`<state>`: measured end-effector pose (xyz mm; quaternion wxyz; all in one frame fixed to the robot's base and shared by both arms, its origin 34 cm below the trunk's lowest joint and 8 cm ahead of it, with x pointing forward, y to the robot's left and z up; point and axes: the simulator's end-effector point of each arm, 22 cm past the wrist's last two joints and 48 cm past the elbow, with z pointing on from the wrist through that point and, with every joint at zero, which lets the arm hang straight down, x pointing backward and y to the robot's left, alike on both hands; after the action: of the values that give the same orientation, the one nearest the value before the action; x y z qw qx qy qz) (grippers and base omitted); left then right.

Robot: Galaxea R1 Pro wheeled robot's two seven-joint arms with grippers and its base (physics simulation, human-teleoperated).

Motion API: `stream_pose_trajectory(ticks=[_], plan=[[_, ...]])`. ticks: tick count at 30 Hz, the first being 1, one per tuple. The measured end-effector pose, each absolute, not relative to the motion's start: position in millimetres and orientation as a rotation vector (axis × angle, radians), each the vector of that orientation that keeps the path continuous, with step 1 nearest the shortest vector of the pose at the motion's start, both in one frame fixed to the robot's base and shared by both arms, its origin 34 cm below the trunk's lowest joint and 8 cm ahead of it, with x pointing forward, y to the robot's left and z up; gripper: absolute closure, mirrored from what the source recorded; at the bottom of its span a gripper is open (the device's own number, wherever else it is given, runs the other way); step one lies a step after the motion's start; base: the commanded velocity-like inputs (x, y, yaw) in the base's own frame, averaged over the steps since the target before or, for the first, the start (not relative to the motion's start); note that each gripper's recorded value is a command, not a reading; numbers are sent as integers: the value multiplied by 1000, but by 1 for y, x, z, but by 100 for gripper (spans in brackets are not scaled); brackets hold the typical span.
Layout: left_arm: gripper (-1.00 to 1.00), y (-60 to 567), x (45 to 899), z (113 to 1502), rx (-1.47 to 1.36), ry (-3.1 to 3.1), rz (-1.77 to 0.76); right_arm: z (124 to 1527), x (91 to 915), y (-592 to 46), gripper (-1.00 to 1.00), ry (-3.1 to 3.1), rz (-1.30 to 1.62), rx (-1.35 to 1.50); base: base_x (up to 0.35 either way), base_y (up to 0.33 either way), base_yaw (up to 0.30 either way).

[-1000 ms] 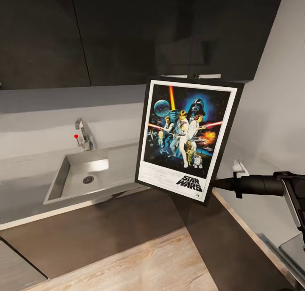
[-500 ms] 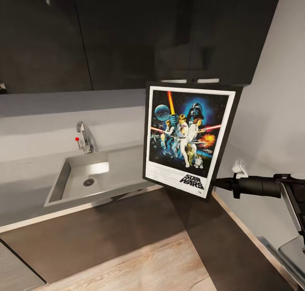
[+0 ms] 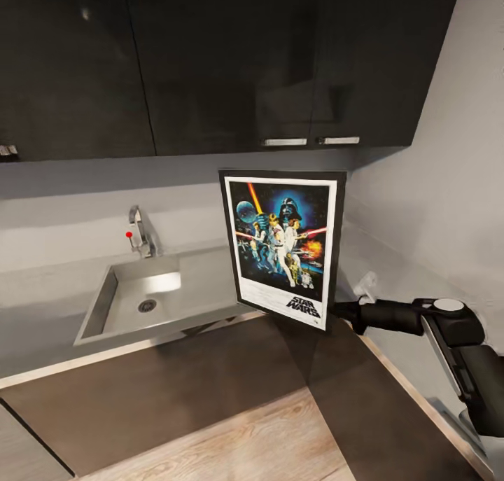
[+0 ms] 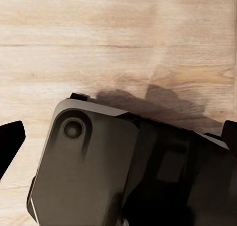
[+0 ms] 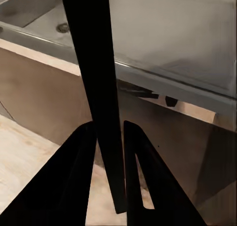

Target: Pick up the poster from the kitchen countertop and hang it on one of the wall nails in the kitchen.

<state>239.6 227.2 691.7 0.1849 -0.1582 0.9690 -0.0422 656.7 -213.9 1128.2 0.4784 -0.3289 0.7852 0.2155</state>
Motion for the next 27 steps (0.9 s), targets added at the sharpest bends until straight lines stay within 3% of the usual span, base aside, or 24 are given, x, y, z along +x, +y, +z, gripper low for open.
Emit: stream_pose_trajectory(ticks=[7, 19, 27], plan=[[-100, 225, 234, 689, -445, 2739, -121, 1124, 664, -213, 100, 1917, 462, -786, 0, 11, 1], [-100, 224, 234, 688, -450, 2732, -126, 1133, 661, -212, 100, 1899, 459, -791, 0, 250, -120], [-100, 227, 242, 692, -452, 2709, -120, 1149, 659, -224, 100, 1872, 473, -762, 0, 48, -78]])
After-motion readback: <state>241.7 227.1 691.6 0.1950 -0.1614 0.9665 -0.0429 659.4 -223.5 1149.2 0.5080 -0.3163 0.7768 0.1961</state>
